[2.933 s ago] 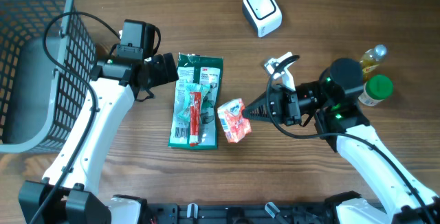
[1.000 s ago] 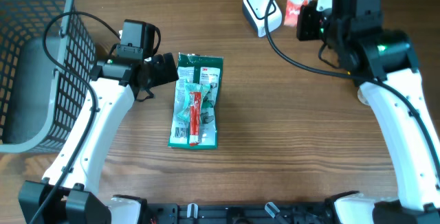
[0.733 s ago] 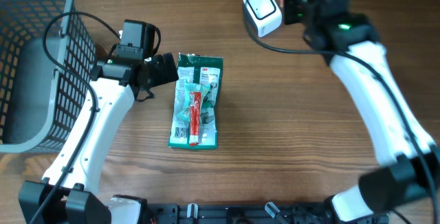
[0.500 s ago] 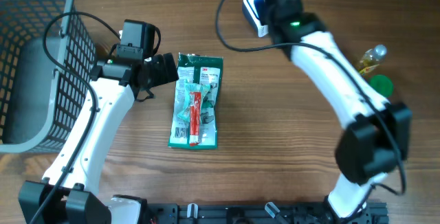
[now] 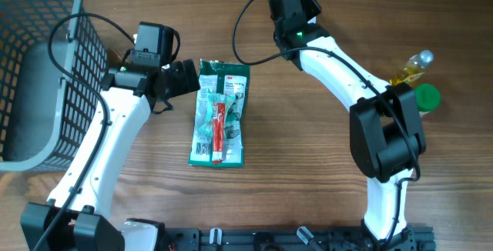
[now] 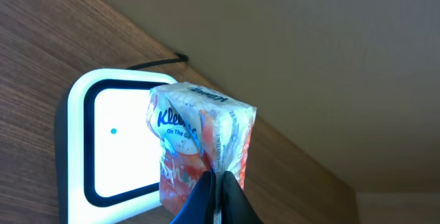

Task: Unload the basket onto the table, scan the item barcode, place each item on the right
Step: 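Carry the Kleenex pack up to the white scanner and hold it, then move the Kleenex pack back down toward the table's right side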

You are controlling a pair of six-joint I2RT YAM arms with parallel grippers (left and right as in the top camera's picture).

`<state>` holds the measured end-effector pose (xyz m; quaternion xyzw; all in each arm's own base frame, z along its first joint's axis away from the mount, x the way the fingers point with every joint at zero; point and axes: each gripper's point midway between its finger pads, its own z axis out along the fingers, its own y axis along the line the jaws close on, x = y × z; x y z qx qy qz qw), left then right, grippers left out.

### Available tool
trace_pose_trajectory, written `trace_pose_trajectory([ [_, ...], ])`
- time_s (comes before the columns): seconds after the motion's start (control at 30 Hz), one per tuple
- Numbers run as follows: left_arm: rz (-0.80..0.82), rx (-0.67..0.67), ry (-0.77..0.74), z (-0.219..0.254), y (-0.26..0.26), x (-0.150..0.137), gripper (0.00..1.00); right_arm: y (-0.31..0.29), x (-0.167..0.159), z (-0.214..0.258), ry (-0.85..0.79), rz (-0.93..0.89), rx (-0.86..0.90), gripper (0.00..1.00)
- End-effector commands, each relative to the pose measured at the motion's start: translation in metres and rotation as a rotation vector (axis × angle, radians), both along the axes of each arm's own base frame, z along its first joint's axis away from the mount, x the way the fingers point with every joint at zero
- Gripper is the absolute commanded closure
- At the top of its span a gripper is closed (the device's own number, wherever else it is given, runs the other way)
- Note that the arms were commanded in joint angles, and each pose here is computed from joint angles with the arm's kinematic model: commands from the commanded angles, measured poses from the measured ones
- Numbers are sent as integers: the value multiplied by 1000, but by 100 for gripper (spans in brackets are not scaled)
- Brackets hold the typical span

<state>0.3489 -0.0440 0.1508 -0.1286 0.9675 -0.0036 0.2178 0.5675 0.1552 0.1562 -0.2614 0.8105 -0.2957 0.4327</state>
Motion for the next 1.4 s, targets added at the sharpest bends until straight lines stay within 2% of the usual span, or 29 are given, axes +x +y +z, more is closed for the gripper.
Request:
trace_pose_trajectory([
  [0.0,-3,9,-24,8,3,3,0,0,2,3,-16,-14,31,96],
  [0.1,-3,9,-23,8,3,3,0,-3,-6,29,-50,-42,91,96],
  [0.23,-3,9,-24,8,3,3,0,-15,-29,92,-124,-88,211,96],
  [0.37,-2,9,-24,8,3,3,0,-30,-77,157,-150,-101,351,96],
  [0.53,-3,9,-24,8,3,3,0,-43,-151,182,-10,-84,559,96],
  [0.63,-3,9,-24,8,3,3,0,-48,-190,166,160,-76,635,96],
  [0.77,-3,9,-24,8,3,3,0,-57,-230,124,404,-169,672,96],
  [1.03,-3,9,-24,8,3,3,0,-74,-271,18,676,-390,600,95],
  [1.23,-3,9,-24,8,3,3,0,-80,-288,-38,734,-525,611,95],
  [1.37,-3,9,-24,8,3,3,0,-84,-289,-58,718,-544,603,95],
])
